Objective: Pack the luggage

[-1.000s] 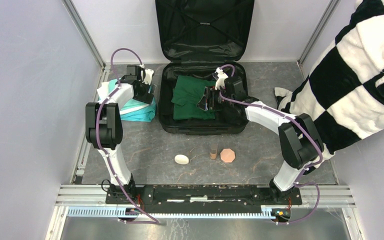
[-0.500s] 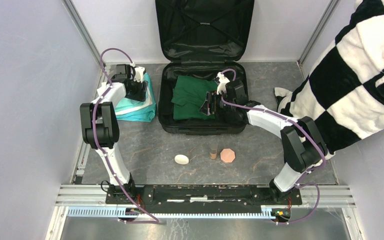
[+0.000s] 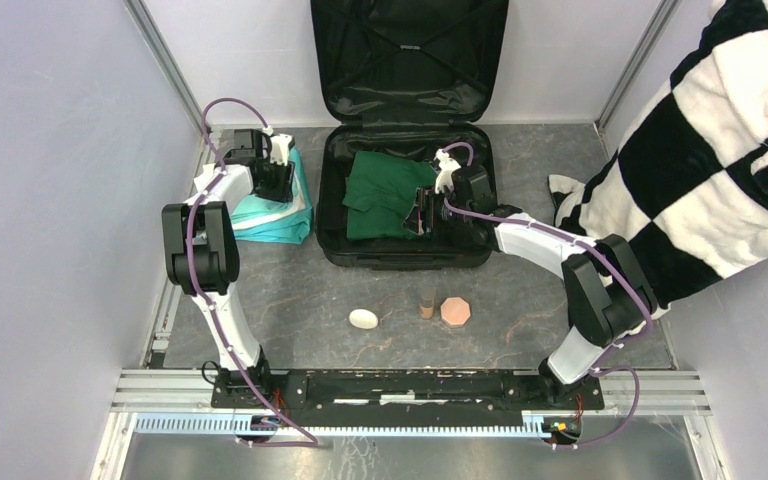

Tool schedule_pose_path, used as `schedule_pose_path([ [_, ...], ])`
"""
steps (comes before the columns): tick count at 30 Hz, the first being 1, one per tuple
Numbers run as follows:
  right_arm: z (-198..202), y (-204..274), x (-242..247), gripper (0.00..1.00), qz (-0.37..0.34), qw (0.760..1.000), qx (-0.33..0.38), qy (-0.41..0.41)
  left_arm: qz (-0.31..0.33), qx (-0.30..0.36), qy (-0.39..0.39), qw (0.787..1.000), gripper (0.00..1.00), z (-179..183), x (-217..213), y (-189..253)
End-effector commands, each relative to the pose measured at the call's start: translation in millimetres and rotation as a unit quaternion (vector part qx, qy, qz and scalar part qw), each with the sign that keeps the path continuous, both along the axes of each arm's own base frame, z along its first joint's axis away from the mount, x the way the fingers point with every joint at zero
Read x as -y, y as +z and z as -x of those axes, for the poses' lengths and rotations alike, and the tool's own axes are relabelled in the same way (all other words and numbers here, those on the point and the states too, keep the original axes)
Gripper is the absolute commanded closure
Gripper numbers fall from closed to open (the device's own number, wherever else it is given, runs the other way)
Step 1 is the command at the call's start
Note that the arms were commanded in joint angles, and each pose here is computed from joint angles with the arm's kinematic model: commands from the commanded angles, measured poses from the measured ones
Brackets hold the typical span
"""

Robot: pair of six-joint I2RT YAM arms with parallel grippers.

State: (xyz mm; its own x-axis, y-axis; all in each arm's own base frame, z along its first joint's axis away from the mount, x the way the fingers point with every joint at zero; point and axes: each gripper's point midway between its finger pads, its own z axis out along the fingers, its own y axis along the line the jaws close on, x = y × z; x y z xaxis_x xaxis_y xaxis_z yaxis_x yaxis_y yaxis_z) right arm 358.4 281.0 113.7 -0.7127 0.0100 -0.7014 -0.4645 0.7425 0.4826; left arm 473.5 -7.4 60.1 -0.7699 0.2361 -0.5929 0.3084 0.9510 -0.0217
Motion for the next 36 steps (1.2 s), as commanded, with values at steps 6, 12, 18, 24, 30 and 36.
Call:
schedule_pose_path([
  [6,-1,19,2,0.42,-0.010,1.000,0.028,-0.005,0.043,0.002,-0.016,0.999,0.70,-1,25,10],
  [12,0,18,3,0.43,-0.010,1.000,0.027,-0.008,0.049,0.005,-0.016,0.999,0.98,0,27,30],
  [18,0,18,5,0.45,-0.008,0.999,0.028,-0.012,0.048,0.037,-0.014,0.998,0.98,-3,26,63],
  [24,1,20,6,0.46,-0.007,0.999,0.029,-0.014,0.063,0.105,-0.007,0.992,0.98,-8,28,124],
  [30,-2,23,9,0.47,-0.007,0.999,0.029,-0.021,0.138,0.107,-0.035,0.984,0.98,2,59,155],
  [36,-4,26,17,0.47,-0.009,0.999,0.026,-0.033,0.187,0.073,-0.076,0.977,0.98,10,103,146],
])
